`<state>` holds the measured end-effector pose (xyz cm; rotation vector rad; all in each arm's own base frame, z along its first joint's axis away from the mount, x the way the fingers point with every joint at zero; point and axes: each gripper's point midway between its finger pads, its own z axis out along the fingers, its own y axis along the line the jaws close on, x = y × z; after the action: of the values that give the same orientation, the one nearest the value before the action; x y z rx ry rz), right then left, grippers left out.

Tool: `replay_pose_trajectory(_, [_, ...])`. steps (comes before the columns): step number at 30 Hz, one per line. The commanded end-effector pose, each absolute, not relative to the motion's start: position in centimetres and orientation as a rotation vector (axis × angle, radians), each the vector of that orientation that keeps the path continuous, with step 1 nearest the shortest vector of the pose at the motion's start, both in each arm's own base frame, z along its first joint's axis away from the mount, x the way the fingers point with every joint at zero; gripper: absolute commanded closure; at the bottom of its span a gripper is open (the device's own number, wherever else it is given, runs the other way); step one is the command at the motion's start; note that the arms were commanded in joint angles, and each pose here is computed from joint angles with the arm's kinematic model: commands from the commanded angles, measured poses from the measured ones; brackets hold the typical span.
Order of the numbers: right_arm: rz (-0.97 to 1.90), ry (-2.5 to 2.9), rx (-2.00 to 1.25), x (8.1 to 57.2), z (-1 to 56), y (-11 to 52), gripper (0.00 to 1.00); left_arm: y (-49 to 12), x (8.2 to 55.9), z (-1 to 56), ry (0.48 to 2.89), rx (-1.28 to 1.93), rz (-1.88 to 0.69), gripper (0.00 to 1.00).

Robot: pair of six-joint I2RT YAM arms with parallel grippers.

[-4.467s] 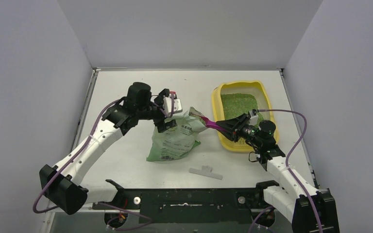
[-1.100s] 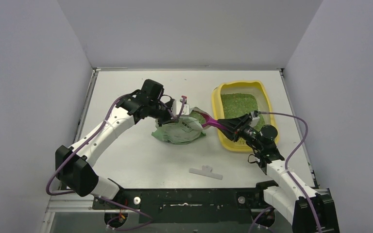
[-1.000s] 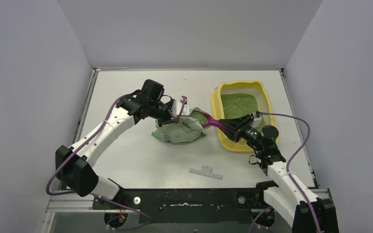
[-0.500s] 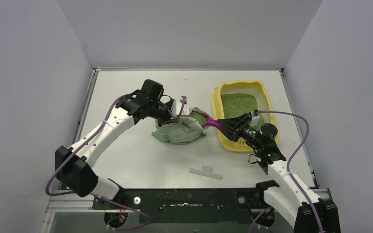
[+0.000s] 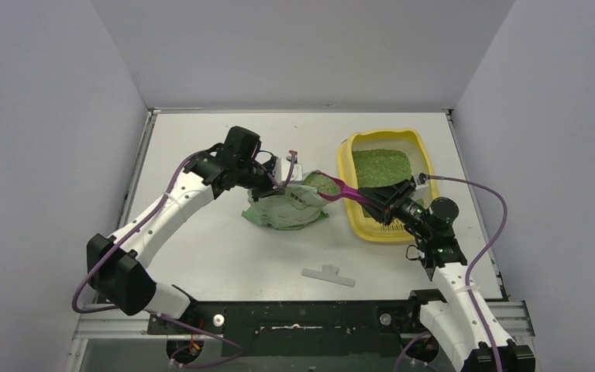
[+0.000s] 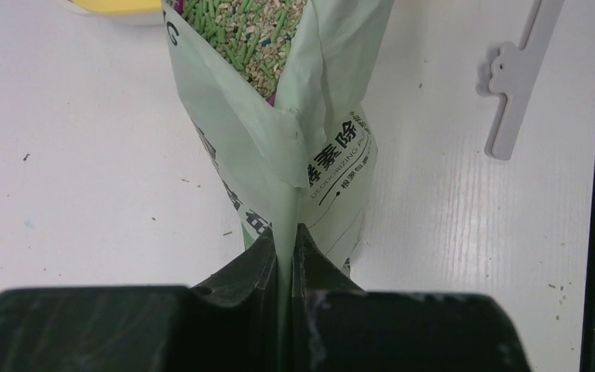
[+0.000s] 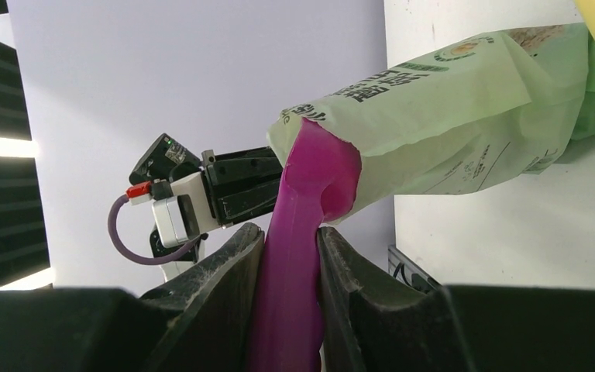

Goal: Fill the litter box with clean litter
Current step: 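Scoop the cat litter from the cat litter bag.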

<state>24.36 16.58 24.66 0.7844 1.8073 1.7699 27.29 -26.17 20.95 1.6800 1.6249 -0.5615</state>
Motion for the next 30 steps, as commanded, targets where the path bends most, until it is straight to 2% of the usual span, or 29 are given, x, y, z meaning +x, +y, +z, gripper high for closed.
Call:
replay_pose_trajectory(1, [1.808, 1.713, 0.665, 23.6, 28.4, 16.3, 1.0, -26.3, 27.2, 22.7, 1.58, 1.641, -0.564, 1.0])
replay_pose_trajectory(16, [1.742, 1.723, 0.727, 23.1, 27.6, 14.5, 1.0, -26.3, 27.9, 23.1, 1.589, 1.591, -0.567, 1.0])
replay_pose_trajectory(30, [1.747, 1.68, 0.705, 22.8, 29.1, 13.9, 1.0, -26.6, 28.6, 22.7, 1.617, 1.569, -0.566, 1.0])
